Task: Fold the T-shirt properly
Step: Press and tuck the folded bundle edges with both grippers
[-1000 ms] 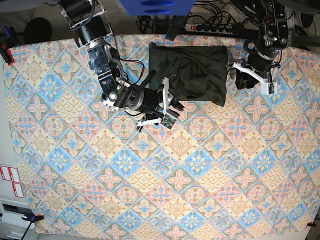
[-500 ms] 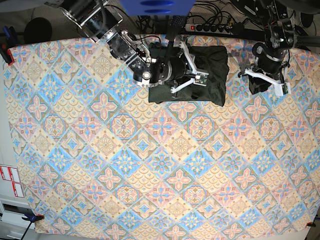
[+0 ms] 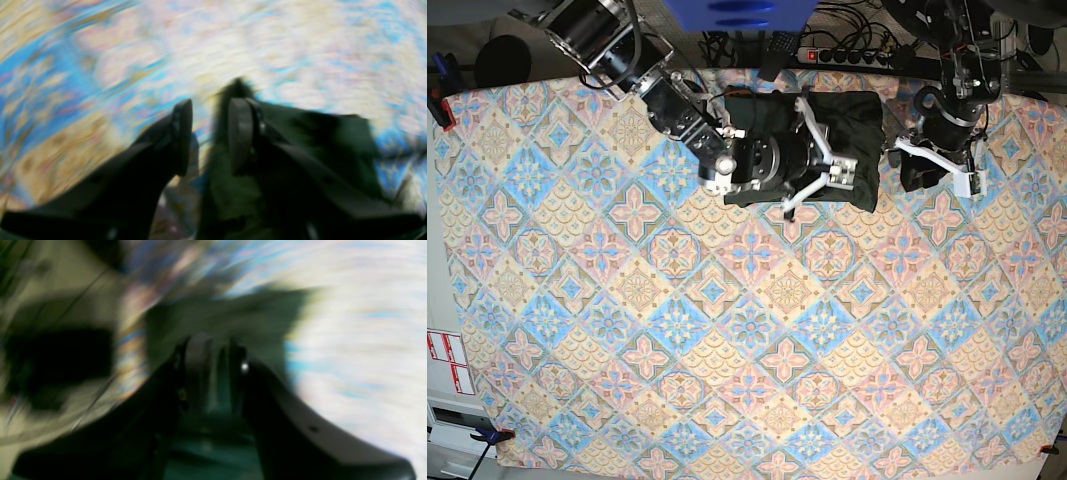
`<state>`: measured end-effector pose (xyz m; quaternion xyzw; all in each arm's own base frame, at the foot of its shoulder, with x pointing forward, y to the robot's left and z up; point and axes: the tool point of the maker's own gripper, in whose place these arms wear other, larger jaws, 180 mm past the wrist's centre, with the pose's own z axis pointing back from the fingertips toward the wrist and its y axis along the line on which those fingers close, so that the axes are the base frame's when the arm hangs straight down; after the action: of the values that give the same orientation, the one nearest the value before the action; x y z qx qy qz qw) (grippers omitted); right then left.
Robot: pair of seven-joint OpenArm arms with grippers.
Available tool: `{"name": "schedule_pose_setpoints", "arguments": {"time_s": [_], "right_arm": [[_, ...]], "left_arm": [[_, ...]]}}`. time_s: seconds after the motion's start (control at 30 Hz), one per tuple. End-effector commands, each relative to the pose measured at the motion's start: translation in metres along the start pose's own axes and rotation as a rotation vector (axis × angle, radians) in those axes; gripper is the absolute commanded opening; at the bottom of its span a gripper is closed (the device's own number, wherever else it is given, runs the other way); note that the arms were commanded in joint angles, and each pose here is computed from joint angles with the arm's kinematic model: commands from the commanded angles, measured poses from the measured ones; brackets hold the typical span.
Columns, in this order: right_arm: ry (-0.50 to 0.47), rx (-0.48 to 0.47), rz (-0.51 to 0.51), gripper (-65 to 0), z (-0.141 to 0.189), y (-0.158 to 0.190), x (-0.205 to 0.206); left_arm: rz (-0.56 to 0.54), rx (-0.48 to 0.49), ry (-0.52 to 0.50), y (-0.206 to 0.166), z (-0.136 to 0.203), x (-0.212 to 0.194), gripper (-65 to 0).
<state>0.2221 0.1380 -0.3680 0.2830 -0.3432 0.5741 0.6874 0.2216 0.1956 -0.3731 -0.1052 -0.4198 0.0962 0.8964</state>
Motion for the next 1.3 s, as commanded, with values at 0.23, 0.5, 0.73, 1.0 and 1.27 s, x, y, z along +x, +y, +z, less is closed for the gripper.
{"name": "schedule_pose_setpoints", "arguments": {"time_s": [0.23, 0.5, 0.73, 1.0, 1.27], "right_arm": [[-0.082, -0.26, -0.208, -53.7, 0.056, -0.077, -0.022], [-0.039, -0.298, -0.224, -53.7, 0.071, -0.086, -0.045], [-0.039, -0.296, -0.223, -53.7, 0.07, -0.086, -0.044], [-0.04, -0.298, -0.223, -53.7, 0.071, -0.087, -0.044], [-0.039, -0.297, -0.222, -53.7, 0.07, -0.086, -0.044]], "left_arm": [[-0.082, -0.176, 0.006, -0.063, -0.006, -0.002, -48.2], [-0.131, -0.26, 0.036, -0.099, -0.025, -0.009, -48.2], [-0.222, -0.211, 0.165, -0.088, -0.043, -0.055, -48.2], [-0.273, -0.177, 0.276, -0.06, -0.013, -0.096, -48.2], [-0.317, -0.142, 0.355, -0.032, 0.005, -0.118, -48.2]]}}
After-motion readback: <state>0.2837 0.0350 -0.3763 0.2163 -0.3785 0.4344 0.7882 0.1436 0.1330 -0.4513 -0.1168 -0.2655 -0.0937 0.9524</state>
